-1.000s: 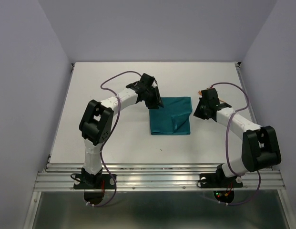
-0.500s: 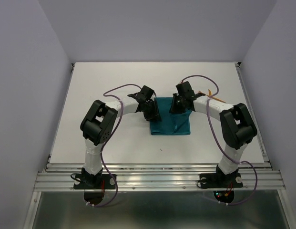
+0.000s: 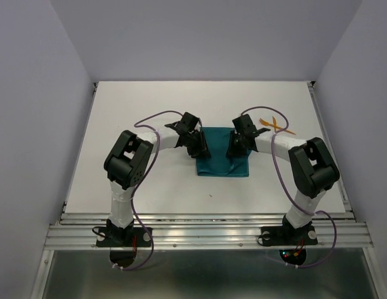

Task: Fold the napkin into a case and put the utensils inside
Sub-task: Smooth out the square-folded napkin at the center of the board.

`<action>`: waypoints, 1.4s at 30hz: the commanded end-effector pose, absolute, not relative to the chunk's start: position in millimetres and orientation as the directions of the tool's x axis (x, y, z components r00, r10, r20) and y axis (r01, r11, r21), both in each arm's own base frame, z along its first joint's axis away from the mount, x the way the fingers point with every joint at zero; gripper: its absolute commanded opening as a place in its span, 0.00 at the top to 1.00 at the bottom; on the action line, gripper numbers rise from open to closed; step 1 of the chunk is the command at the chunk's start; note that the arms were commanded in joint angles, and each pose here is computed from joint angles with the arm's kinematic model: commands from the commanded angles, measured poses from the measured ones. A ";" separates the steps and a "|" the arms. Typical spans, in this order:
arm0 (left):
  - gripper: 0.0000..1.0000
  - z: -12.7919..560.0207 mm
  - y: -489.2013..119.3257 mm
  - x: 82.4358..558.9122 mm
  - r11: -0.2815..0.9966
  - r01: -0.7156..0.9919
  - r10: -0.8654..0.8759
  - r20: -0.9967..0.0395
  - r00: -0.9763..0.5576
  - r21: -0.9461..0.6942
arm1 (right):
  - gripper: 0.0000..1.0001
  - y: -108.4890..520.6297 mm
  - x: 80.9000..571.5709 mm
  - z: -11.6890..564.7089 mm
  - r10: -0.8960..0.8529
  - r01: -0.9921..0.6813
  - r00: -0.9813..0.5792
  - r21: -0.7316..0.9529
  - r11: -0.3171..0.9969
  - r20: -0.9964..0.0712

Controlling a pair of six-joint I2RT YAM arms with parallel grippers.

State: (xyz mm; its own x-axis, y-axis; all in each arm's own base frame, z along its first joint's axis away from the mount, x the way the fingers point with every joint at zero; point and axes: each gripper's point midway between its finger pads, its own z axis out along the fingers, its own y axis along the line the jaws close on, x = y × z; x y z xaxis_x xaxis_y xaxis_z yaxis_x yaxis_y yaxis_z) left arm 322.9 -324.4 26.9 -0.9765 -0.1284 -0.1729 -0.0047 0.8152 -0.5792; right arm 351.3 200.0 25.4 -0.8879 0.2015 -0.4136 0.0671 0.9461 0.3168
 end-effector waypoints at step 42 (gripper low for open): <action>0.71 21.4 -270.1 262.3 0.878 0.114 0.022 -0.198 -0.980 -0.465 | 0.80 140.3 290.4 29.5 0.312 0.244 -0.846 0.207 0.948 -0.433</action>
State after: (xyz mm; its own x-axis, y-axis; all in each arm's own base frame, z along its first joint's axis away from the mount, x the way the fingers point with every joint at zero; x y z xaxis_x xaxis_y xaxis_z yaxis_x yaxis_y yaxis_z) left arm 266.9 -275.3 23.0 -0.9824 -0.0002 -0.1866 0.0919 0.8697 -0.4850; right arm 281.9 137.7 22.6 -0.8696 0.2903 -0.3993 0.2382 0.9552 0.1757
